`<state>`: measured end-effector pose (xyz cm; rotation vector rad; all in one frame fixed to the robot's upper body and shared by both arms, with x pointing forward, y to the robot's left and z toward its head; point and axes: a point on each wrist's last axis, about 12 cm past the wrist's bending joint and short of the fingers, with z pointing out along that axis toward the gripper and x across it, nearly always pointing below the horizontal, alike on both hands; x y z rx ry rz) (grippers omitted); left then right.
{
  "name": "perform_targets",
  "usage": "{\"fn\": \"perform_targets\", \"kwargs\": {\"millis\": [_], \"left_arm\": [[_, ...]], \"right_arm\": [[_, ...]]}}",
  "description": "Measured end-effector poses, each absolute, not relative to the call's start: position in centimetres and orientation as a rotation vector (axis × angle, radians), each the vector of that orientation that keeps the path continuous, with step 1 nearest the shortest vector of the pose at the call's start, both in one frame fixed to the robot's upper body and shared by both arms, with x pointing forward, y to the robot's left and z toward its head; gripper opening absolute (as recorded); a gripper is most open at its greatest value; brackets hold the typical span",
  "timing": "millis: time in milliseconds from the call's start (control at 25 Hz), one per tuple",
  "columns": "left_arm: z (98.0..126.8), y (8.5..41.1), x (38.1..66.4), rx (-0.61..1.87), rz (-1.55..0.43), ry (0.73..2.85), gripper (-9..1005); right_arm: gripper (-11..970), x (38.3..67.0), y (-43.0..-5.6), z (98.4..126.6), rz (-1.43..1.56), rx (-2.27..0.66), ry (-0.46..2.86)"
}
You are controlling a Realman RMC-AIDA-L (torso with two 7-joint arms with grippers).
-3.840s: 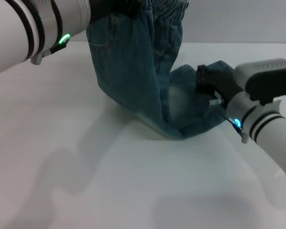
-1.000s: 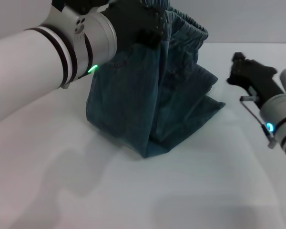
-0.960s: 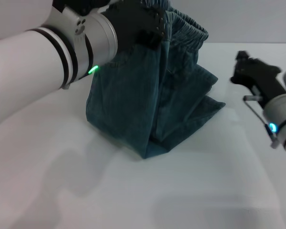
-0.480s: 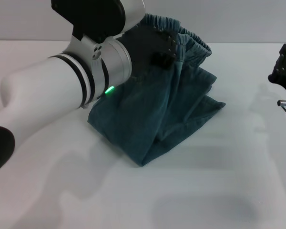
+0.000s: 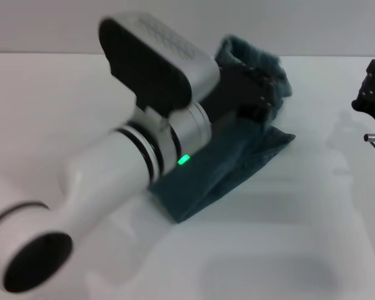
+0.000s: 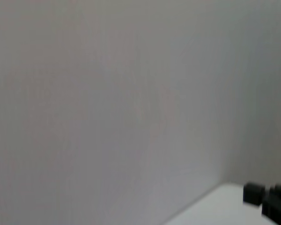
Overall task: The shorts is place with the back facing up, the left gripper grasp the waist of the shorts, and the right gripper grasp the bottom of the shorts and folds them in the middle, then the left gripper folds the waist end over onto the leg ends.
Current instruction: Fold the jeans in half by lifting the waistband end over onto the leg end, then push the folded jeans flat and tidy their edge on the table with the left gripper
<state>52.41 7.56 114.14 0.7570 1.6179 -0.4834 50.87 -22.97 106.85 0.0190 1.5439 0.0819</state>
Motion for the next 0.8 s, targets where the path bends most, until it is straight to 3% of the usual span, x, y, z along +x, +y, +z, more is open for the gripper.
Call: {"fn": "perform_targets", "kwargs": {"millis": [280,800], "left_arm": [[112.6,6.8,53.1,0.719,-0.543,1.598,125],[111.2,8.8,52.3,0.637,-0.531,1.589,662]], "right_arm": [[-1,50.7,-22.9,106.7,0.084,0.011,1.551],[-1,49.6,-21.6,106.4,0.095,-0.077,1.528]]}}
